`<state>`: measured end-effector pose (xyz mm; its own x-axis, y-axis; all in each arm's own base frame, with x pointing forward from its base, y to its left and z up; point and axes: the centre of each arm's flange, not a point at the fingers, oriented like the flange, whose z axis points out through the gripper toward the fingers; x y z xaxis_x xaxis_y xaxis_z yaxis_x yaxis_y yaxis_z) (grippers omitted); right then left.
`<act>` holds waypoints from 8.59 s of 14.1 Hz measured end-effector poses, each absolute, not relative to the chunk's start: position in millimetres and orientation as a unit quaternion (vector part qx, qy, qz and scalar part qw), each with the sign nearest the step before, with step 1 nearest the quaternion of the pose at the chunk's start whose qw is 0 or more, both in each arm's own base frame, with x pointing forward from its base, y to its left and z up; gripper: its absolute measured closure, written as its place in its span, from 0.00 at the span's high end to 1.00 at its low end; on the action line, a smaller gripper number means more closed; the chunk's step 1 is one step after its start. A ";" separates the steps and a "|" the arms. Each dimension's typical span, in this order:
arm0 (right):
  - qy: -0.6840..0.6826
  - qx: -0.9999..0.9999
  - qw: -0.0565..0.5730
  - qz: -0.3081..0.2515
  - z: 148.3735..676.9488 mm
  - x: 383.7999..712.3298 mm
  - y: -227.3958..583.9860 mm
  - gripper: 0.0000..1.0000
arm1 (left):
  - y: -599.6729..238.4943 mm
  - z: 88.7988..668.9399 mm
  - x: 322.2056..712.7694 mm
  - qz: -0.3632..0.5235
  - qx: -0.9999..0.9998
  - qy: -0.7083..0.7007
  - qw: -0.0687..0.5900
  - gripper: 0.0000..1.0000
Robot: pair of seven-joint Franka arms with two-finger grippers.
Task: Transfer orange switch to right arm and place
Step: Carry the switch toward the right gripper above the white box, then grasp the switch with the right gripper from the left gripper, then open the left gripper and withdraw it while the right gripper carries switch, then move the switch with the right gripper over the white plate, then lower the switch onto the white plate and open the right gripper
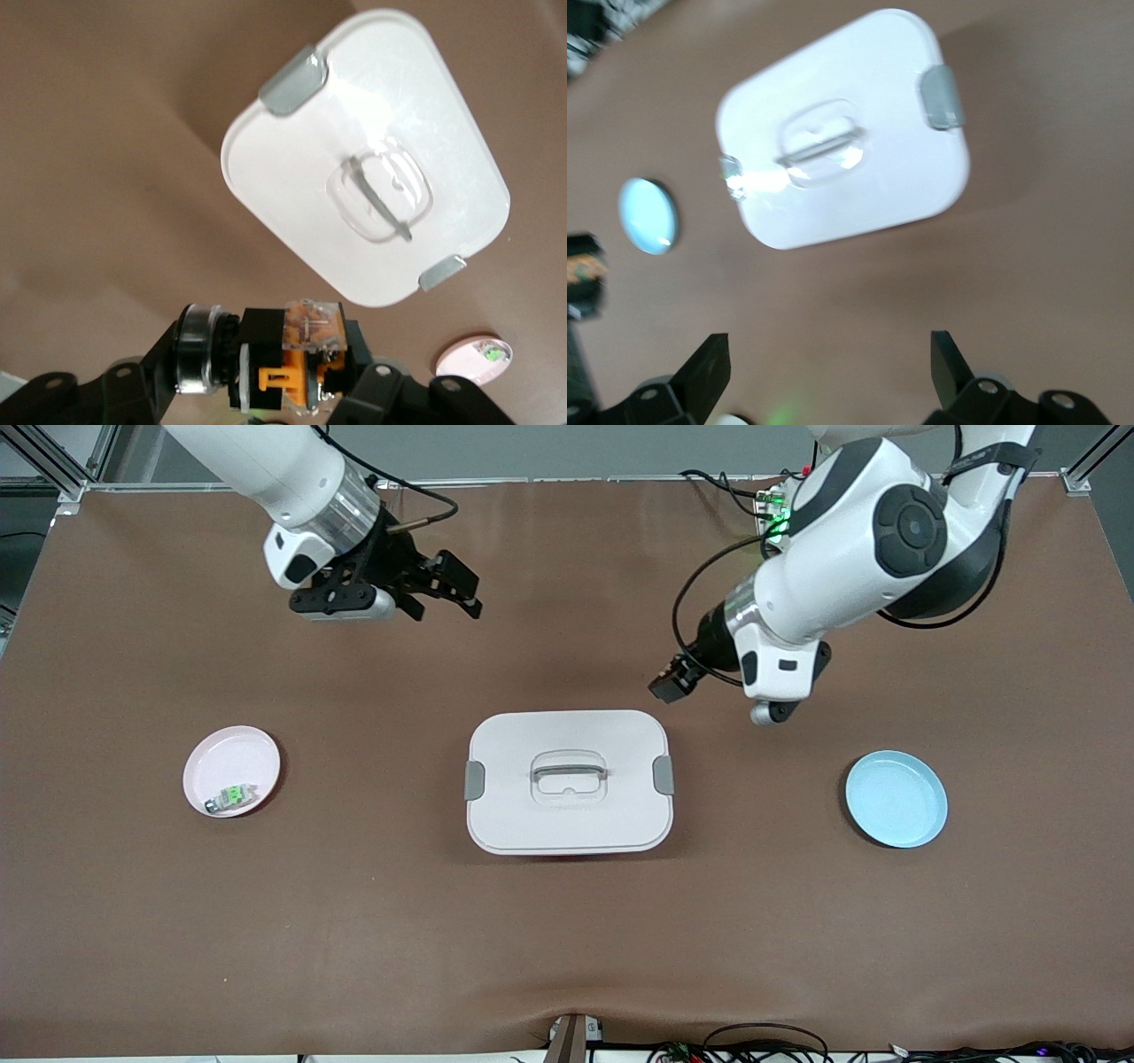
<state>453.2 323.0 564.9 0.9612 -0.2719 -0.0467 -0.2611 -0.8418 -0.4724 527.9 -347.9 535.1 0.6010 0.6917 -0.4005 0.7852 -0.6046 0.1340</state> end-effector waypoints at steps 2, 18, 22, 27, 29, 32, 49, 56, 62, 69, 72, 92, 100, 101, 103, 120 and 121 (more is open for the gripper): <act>0.168 -0.943 0.287 -0.028 548.3 443.3 336.3 1.00 | -361.9 540.2 521.4 -0.183 0.869 0.431 0.162 0.73; 0.261 -0.886 0.381 -0.037 490.0 410.9 403.2 1.00 | -438.4 504.8 509.6 -0.298 0.812 0.465 0.187 0.73; 0.264 -0.887 0.376 -0.035 481.1 417.3 409.3 1.00 | -444.5 506.0 505.0 -0.300 0.814 0.460 0.187 0.73; 0.266 -0.886 0.378 -0.033 481.0 420.0 414.1 1.00 | -445.2 506.4 504.5 -0.301 0.814 0.460 0.187 0.73; 0.270 -0.884 0.379 -0.032 482.0 420.0 414.5 1.00 | -445.1 506.4 504.6 -0.300 0.814 0.460 0.187 0.73; 0.277 -0.882 0.381 -0.026 483.7 417.3 418.0 1.00 | -446.0 506.2 504.0 -0.301 0.815 0.459 0.187 0.73; 0.272 -0.884 0.380 -0.009 494.9 415.3 415.6 0.44 | -450.9 502.8 501.4 -0.311 0.812 0.458 0.186 0.73; 0.277 -0.884 0.378 0.000 498.5 416.5 411.0 0.44 | -446.5 514.8 509.8 -0.288 0.818 0.457 0.198 1.00; 0.186 -0.927 0.323 0.034 511.8 423.1 371.2 0.44 | -409.7 535.8 536.5 -0.232 0.834 0.464 0.190 1.00; -0.085 -0.985 0.153 0.003 516.8 451.6 249.7 0.44 | -347.5 537.4 558.4 -0.107 0.924 0.351 0.113 1.00; -0.189 -0.980 0.067 0.001 506.6 466.2 200.0 0.44 | -300.9 536.1 575.3 -0.075 0.946 0.309 0.071 1.00; -0.529 -0.846 -0.055 -0.021 323.8 537.1 -122.6 0.44 | -109.5 602.7 572.4 -0.026 0.999 0.026 -0.040 1.00; -0.609 -0.792 -0.044 -0.002 256.0 527.7 -129.1 0.44 | -82.8 619.6 544.6 -0.025 0.999 -0.001 -0.036 1.00; -0.616 -0.787 -0.039 0.002 248.7 525.8 -128.4 0.44 | -82.5 622.3 543.2 -0.023 0.999 0.000 -0.036 1.00; -0.621 -0.783 -0.032 0.008 237.6 521.8 -127.0 0.44 | -82.5 625.6 541.4 -0.019 0.999 0.000 -0.036 1.00; -0.624 -0.781 -0.017 0.020 189.9 505.9 -129.2 0.44 | -85.9 626.1 540.1 -0.019 0.999 -0.002 -0.026 1.00; -0.624 -0.781 -0.017 0.020 189.6 505.7 -129.1 0.45 | -86.0 625.9 540.1 -0.020 0.999 -0.002 -0.026 1.00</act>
<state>505.7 -129.1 189.6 0.2198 0.9741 -0.0530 0.9755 -0.2201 0.0012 540.1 -86.0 625.9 0.9992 -0.0026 -0.0394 -0.0047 -0.9986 -0.0526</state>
